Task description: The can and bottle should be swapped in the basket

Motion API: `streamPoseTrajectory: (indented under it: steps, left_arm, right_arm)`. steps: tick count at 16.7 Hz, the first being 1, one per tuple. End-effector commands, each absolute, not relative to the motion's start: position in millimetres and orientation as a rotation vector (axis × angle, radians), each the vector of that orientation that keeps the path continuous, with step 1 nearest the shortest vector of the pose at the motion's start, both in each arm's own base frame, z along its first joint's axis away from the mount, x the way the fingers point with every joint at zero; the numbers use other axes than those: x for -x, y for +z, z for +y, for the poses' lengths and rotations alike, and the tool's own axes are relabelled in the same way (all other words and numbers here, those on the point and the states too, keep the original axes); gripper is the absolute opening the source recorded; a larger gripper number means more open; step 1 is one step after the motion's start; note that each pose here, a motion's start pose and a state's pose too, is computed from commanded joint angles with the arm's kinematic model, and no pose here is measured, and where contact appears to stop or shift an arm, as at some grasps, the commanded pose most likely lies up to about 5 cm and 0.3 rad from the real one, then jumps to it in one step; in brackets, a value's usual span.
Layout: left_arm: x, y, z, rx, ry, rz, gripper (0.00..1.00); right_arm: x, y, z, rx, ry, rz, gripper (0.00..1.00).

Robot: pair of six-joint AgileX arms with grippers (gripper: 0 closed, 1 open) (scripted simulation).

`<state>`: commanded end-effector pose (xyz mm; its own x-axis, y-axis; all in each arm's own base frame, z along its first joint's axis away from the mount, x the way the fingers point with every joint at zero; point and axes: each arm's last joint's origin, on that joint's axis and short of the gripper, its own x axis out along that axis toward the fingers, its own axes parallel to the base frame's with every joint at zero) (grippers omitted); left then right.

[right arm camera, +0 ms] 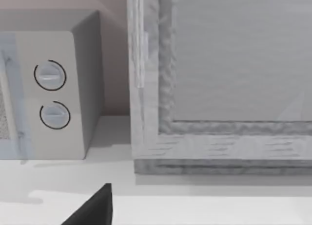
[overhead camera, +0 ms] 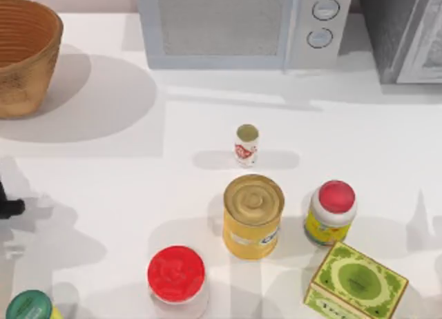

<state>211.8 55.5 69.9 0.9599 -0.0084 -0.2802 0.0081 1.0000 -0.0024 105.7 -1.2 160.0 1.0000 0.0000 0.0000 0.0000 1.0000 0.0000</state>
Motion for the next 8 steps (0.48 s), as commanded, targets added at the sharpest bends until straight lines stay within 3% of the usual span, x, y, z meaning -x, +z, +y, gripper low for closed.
streamPoseTrajectory:
  steps: [4,8]
  left_arm:
    - [-235,93,88,-0.007,0.116,0.218,0.00]
    - [-264,143,132,-0.021,0.249,0.156,0.00]
  right_arm:
    - [-106,160,-1,0.000,0.000,0.000,1.00]
    - [-106,160,-1,0.000,0.000,0.000,1.00]
